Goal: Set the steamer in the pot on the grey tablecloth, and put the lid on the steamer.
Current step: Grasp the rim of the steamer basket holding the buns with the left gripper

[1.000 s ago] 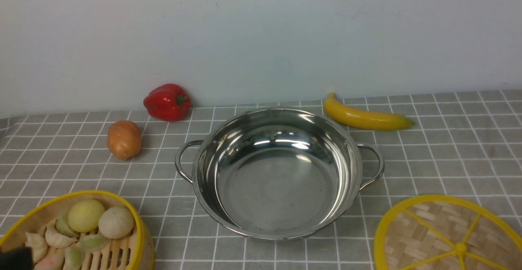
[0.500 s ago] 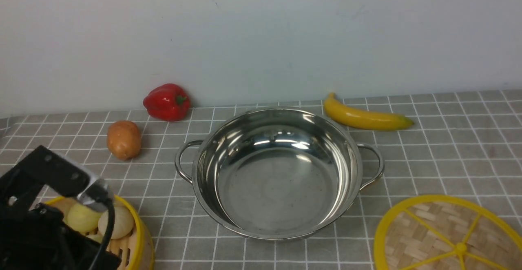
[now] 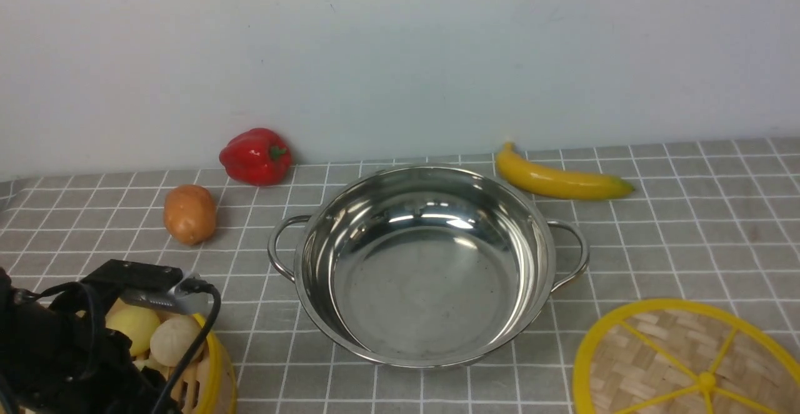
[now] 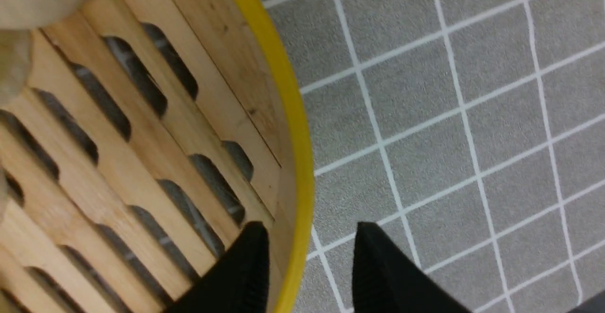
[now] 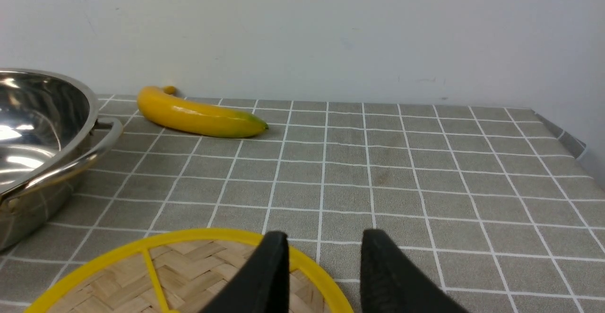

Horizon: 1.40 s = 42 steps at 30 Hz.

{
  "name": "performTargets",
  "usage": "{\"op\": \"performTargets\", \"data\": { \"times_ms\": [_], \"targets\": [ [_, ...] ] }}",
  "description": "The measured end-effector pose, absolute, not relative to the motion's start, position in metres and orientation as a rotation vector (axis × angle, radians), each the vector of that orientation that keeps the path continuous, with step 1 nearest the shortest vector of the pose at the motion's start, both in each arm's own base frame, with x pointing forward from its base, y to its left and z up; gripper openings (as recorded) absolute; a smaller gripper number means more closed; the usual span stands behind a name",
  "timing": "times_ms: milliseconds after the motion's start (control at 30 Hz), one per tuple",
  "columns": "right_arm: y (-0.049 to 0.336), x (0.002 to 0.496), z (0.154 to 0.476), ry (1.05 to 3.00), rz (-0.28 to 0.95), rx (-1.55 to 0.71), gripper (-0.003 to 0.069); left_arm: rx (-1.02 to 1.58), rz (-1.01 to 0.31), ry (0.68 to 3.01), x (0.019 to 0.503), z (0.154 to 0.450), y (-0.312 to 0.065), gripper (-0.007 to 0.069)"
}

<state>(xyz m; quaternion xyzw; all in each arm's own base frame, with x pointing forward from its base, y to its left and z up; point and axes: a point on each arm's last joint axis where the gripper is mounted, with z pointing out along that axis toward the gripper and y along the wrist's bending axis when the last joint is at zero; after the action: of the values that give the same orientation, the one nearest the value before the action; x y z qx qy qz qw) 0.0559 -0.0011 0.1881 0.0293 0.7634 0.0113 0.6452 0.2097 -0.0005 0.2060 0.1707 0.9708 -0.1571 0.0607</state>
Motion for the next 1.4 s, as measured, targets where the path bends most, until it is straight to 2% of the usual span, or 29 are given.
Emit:
{"op": "performTargets", "data": {
  "times_ms": [167, 400, 700, 867, 1400],
  "targets": [
    [-0.001, 0.056, 0.188, 1.738, 0.026, 0.067, 0.024, 0.503, -0.469, 2.928, 0.211, 0.206, 0.0, 0.0251],
    [-0.001, 0.056, 0.188, 1.738, 0.026, 0.067, 0.024, 0.519, -0.469, 2.896, 0.214, 0.207, -0.004, 0.0342],
    [-0.001, 0.056, 0.188, 1.738, 0.026, 0.067, 0.024, 0.598, -0.444, 2.874, 0.216, 0.205, -0.012, 0.0315],
    [-0.001, 0.056, 0.188, 1.738, 0.026, 0.067, 0.024, 0.608, -0.415, 2.925, 0.221, 0.192, -0.009, 0.0318],
    [-0.001, 0.056, 0.188, 1.737, 0.026, 0.067, 0.024, 0.566, -0.52, 3.061, 0.23, 0.157, -0.009, 0.0323]
  ]
}}
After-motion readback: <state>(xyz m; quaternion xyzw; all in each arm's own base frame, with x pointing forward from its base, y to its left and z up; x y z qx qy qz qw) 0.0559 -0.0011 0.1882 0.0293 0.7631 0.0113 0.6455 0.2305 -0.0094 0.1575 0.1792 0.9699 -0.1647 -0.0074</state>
